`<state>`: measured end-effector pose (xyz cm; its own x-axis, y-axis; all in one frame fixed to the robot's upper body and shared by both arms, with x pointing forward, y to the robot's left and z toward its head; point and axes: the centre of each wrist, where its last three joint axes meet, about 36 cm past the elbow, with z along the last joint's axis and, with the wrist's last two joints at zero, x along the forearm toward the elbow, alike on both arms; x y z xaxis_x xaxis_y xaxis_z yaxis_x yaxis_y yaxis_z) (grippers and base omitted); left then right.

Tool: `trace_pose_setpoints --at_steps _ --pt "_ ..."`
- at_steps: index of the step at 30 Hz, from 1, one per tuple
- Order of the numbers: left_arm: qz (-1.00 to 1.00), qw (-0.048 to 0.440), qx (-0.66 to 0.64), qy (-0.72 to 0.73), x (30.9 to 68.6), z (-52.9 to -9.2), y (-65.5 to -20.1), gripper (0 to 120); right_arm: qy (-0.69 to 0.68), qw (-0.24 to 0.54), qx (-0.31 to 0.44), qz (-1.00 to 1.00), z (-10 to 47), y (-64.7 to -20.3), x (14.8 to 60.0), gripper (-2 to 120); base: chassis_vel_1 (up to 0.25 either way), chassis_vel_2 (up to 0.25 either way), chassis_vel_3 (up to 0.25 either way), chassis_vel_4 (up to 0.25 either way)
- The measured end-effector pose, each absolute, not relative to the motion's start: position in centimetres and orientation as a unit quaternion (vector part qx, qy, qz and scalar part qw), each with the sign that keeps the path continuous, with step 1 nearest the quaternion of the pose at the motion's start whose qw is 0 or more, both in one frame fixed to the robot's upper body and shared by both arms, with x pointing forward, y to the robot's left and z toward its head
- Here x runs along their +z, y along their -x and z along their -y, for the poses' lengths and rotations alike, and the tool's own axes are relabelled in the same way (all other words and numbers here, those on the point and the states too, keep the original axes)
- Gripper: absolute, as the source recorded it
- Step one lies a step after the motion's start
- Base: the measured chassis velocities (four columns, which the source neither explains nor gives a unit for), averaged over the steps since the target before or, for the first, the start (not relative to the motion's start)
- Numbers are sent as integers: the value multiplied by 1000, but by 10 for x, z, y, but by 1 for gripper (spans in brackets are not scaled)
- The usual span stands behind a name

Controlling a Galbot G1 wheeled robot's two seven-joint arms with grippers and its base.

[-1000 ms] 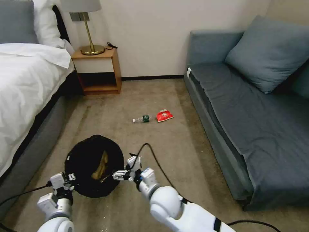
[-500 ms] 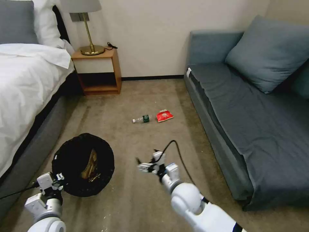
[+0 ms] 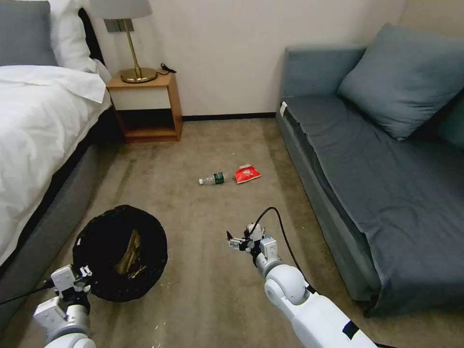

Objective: Pick up the trash bin, then pick up the garbage on the floor and place it into the trash bin.

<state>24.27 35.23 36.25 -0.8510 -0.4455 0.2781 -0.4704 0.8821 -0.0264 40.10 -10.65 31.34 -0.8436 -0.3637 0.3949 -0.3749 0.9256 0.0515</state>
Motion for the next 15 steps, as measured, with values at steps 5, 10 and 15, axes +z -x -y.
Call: trace_pose_setpoints --at_steps 5,10,15 --pt "961 131 47 -237 363 -352 -245 3 -195 200 13 960 104 -402 314 100 -133 127 135 -134" --pt "962 130 46 -236 363 -353 -246 3 -196 201 14 960 103 -402 313 100 -210 223 203 -209" --pt "962 130 47 -235 363 -353 -247 3 -196 200 16 960 103 -402 312 100 -210 193 201 -205"
